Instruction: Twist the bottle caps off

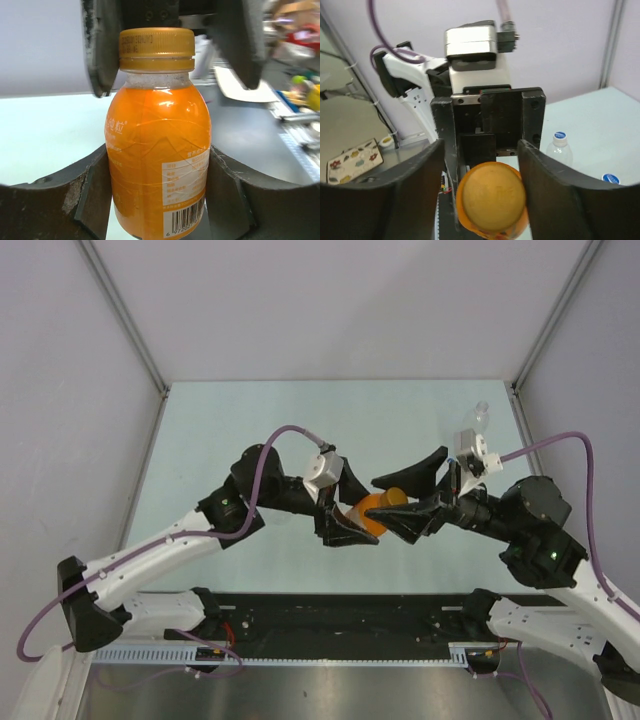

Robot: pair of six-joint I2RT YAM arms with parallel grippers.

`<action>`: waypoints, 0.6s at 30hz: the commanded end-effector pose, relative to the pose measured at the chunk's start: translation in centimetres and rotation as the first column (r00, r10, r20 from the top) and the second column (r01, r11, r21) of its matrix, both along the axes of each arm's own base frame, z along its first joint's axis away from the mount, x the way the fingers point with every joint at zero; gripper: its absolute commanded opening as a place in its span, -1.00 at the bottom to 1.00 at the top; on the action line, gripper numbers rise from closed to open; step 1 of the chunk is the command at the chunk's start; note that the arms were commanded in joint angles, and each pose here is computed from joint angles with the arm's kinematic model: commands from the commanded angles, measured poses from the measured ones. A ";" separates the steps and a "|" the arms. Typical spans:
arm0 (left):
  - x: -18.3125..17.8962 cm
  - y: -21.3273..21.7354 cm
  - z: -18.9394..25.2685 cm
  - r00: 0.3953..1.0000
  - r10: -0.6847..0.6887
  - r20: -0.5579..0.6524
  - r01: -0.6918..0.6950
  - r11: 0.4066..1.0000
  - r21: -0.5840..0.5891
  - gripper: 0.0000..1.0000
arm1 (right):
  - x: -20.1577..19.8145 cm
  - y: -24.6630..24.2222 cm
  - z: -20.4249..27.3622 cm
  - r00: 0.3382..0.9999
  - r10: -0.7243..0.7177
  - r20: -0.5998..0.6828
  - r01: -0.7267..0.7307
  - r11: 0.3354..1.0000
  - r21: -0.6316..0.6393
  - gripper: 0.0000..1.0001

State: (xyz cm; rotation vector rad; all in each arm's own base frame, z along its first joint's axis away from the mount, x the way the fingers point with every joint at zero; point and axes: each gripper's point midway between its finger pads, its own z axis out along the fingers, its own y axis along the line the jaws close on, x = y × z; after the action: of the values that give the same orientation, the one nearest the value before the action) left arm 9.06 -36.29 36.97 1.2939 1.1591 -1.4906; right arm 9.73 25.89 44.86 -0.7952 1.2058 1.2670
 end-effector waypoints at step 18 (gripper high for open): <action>11.8 4.7 -1.8 0.618 0.725 0.303 -0.770 0.636 0.049 -1.00 | 8.6 -2.9 -2.1 0.752 -0.415 -0.512 0.496 0.868 0.026 0.43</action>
State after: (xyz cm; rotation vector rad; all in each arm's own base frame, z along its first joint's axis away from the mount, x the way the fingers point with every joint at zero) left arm 17.65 -34.29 34.05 0.9980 1.4046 -0.8237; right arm 17.65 23.56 42.69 -0.1613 1.5253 1.1396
